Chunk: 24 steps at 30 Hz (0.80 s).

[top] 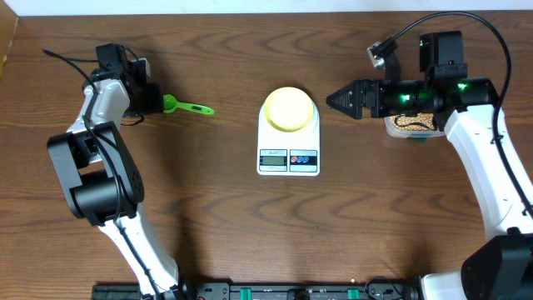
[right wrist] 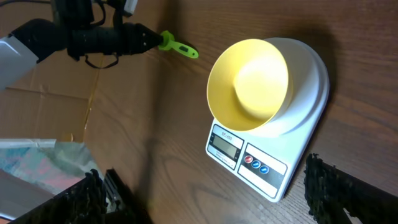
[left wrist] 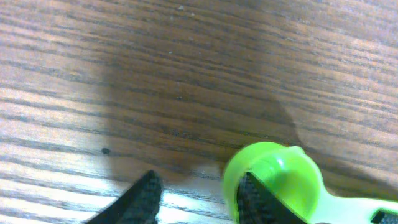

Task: Scoop item into bowl and weigh 50g on scale
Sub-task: 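Grasp the green scoop with the left gripper and lift it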

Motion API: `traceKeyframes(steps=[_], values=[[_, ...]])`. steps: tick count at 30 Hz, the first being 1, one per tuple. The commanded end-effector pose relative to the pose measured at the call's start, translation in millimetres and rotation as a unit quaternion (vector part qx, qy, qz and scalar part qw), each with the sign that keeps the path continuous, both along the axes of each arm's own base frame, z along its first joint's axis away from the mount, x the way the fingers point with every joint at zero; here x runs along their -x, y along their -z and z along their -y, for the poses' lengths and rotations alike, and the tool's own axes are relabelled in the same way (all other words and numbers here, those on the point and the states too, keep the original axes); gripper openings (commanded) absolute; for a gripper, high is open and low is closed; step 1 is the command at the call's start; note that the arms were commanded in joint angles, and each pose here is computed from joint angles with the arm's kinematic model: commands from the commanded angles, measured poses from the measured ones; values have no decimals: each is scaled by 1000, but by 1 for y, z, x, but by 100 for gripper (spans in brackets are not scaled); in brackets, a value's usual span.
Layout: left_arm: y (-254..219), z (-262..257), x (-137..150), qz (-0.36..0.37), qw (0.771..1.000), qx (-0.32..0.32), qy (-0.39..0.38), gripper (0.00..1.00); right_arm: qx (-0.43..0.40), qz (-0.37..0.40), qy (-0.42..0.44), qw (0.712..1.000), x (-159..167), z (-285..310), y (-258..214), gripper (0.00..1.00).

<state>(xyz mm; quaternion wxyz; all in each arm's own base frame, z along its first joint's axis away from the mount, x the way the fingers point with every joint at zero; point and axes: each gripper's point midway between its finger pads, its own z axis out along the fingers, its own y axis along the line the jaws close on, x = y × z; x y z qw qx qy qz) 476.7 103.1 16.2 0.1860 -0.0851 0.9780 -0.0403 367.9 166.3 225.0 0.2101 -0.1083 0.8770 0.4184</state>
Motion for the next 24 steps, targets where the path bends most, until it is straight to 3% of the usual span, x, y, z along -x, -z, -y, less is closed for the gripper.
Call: traceKeyframes(steps=[1, 7, 11, 17, 24], values=[[9, 3, 5, -12, 1000, 4, 4, 30, 2, 14, -6, 1000, 0, -1, -6, 99], [10, 3, 7, -16, 1000, 6, 4, 8, 3, 14, -5, 1000, 0, -1, -6, 99], [10, 6, 7, -16, 1000, 14, 6, 7, 4, 14, -5, 1000, 0, -1, -5, 99], [-2, 32, 1, 6, 995, 95, 10, 7, 12, 15, 0, 1000, -2, 2, -3, 99], [-78, 77, -8, 74, 969, 233, 20, 7, 14, 22, 3, 1000, -4, 3, -5, 99]])
